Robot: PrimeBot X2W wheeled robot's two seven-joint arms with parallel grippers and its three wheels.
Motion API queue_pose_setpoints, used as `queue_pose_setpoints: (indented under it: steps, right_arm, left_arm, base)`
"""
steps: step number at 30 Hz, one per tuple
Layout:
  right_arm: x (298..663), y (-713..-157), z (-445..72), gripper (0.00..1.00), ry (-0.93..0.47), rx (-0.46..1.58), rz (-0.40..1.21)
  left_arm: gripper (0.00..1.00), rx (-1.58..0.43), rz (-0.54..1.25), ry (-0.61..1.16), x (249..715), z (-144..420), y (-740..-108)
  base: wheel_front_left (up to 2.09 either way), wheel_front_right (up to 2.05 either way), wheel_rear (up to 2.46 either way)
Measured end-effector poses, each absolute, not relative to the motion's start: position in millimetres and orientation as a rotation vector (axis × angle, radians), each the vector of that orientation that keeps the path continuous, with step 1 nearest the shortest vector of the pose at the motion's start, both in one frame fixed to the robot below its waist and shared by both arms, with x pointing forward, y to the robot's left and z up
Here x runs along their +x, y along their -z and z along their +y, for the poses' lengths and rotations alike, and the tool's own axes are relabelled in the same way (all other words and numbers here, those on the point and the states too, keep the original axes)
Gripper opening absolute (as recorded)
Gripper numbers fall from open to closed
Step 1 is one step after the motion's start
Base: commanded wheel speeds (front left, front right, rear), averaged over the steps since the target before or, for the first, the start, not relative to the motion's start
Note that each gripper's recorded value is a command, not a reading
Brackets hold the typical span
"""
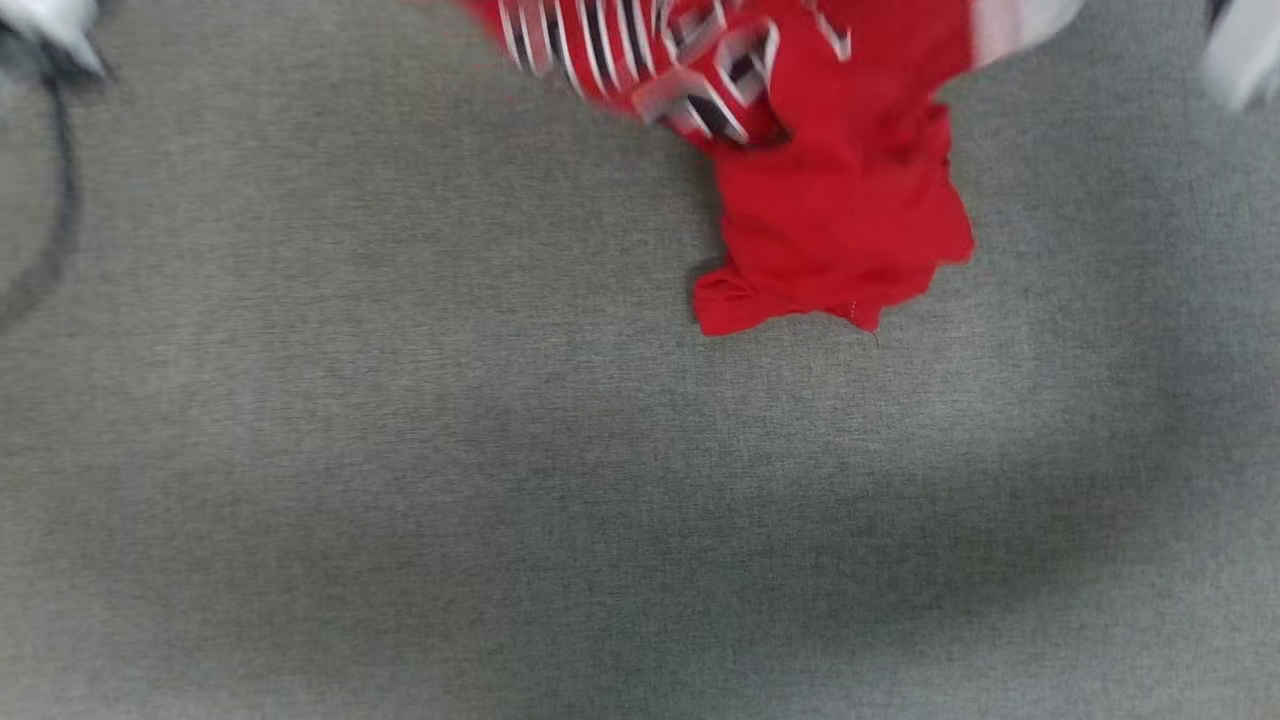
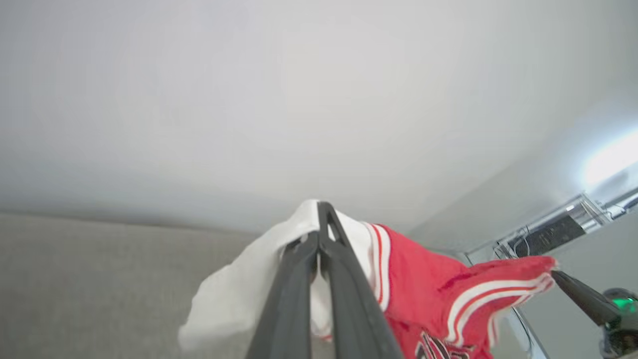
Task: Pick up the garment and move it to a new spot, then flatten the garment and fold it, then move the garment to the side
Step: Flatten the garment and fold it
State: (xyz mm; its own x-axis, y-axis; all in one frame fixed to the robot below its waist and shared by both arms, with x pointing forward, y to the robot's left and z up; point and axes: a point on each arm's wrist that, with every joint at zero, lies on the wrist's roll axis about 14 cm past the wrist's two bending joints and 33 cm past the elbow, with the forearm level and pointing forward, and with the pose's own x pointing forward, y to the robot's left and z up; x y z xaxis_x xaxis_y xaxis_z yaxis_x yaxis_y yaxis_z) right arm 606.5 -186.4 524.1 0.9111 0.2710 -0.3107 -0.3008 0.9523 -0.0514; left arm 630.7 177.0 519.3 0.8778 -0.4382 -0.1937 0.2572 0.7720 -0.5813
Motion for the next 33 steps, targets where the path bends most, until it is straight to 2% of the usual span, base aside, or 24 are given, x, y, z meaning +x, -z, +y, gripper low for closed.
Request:
queue_pose_setpoints:
  steps: [4,8,14,18,21,26,33]
  right_arm:
    - [651,-575,-189,0.0,-0.235,-0.111,0.172]
    - [675,-636,-192,0.0,-0.174,-0.126,0.012]
    - [674,-733,-205,0.0,-0.085,-0.114,-0.241]
    - [666,-738,-203,0.0,-0.089,-0.133,-0.231]
    - [660,-718,-210,0.0,-0.094,-0.151,-0.175]
    - [636,-649,-215,0.0,-0.136,-0.149,-0.01]
    - [549,-518,-221,0.0,-0.215,-0.045,0.364]
  left_arm:
    - [0.0,-0.576,0.125,0.319,674,192,-570]
    - [0.0,-0.609,-0.054,0.32,690,192,-636]
    - [0.0,-0.669,-0.277,0.37,675,192,-738]
    - [0.0,-0.658,-0.193,0.454,657,171,-736]
    - [0.0,-0.644,-0.078,0.485,642,163,-702]
    - [0.0,-0.639,0.126,0.501,600,159,-628]
    - [0.0,-0.776,0.367,0.399,518,167,-514]
  base:
    - [0.0,0.0,0.0]
    - [0.0,0.0,0.0]
    - [0.0,0.0,0.0]
    - [0.0,0.0,0.0]
    - [0.0,0.0,0.0]
    - [0.0,0.0,0.0]
    - [0.0,0.0,0.0]
